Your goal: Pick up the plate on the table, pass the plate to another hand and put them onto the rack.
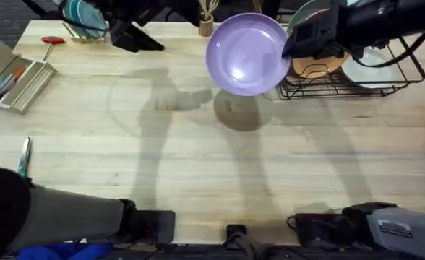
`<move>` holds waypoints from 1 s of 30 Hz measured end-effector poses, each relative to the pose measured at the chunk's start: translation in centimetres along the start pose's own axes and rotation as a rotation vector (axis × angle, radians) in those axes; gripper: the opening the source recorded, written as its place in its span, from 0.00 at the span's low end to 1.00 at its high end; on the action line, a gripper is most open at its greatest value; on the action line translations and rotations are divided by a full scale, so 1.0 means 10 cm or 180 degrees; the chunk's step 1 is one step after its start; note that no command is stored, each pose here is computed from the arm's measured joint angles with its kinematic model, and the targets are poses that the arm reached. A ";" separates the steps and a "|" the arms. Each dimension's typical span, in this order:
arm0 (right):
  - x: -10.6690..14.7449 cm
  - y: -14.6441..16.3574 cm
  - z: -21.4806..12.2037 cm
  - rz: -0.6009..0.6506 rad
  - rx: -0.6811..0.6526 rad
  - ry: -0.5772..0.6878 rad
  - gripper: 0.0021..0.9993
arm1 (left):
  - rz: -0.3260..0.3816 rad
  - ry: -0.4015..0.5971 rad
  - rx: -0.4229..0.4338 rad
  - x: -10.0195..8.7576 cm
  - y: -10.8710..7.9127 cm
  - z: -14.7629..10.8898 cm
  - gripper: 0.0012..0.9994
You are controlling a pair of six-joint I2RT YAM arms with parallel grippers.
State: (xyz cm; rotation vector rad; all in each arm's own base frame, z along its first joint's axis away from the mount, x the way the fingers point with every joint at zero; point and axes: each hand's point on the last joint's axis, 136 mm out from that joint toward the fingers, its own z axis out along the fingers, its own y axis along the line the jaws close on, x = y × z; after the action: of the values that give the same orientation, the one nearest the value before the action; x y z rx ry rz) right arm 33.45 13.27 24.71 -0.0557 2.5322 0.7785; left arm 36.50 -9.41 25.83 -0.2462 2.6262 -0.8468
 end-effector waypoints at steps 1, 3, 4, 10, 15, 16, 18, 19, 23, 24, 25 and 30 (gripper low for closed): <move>0.00 0.00 0.00 -0.0102 0.0002 -0.0005 0.03 | -0.0014 -0.0024 -0.0011 -0.02 0.04 -0.02 0.99; -0.02 -0.02 -0.01 -0.0286 0.0011 -0.0018 0.03 | -0.0048 -0.0084 -0.0042 -0.08 0.13 -0.07 0.99; -0.03 -0.03 -0.02 -0.0362 0.0018 -0.0033 0.03 | -0.0076 -0.0118 -0.0060 -0.11 0.18 -0.10 0.99; -0.26 -0.15 -0.27 -0.0761 0.0117 -0.0418 0.03 | -0.0284 -0.0308 -0.0158 -0.26 0.49 -0.28 0.99; -0.51 -0.17 -0.70 -0.1097 0.0271 -0.0966 0.03 | -0.0420 -0.0424 -0.0223 -0.34 0.67 -0.40 1.00; -0.55 -0.17 -0.79 -0.1167 0.0307 -0.1074 0.03 | -0.0439 -0.0441 -0.0244 -0.35 0.70 -0.41 1.00; -0.63 -0.14 -0.95 -0.1312 0.0368 -0.1282 0.03 | -0.0469 -0.0476 -0.0309 -0.37 0.77 -0.44 1.00; -0.67 -0.13 -1.03 -0.1372 0.0396 -0.1379 0.03 | -0.0478 -0.0487 -0.0343 -0.37 0.79 -0.45 1.00; -0.81 -0.11 -1.33 -0.1552 0.0537 -0.1747 0.03 | -0.0491 -0.0510 -0.0450 -0.38 0.86 -0.46 0.99; -0.85 -0.12 -1.42 -0.1583 0.0584 -0.1846 0.03 | -0.0494 -0.0511 -0.0469 -0.38 0.87 -0.46 0.99; -0.87 -0.12 -1.49 -0.1602 0.0626 -0.1930 0.03 | -0.0496 -0.0510 -0.0480 -0.37 0.87 -0.46 0.99; -1.01 -0.17 -1.88 -0.1708 0.0873 -0.2348 0.03 | -0.0497 -0.0516 -0.0504 -0.38 0.89 -0.46 0.99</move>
State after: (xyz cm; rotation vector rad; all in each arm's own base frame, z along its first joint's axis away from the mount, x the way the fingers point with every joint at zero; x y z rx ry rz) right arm 34.41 0.65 42.05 -0.2853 1.7686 0.1729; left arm 37.65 1.19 25.17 -0.5448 2.5474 -0.6371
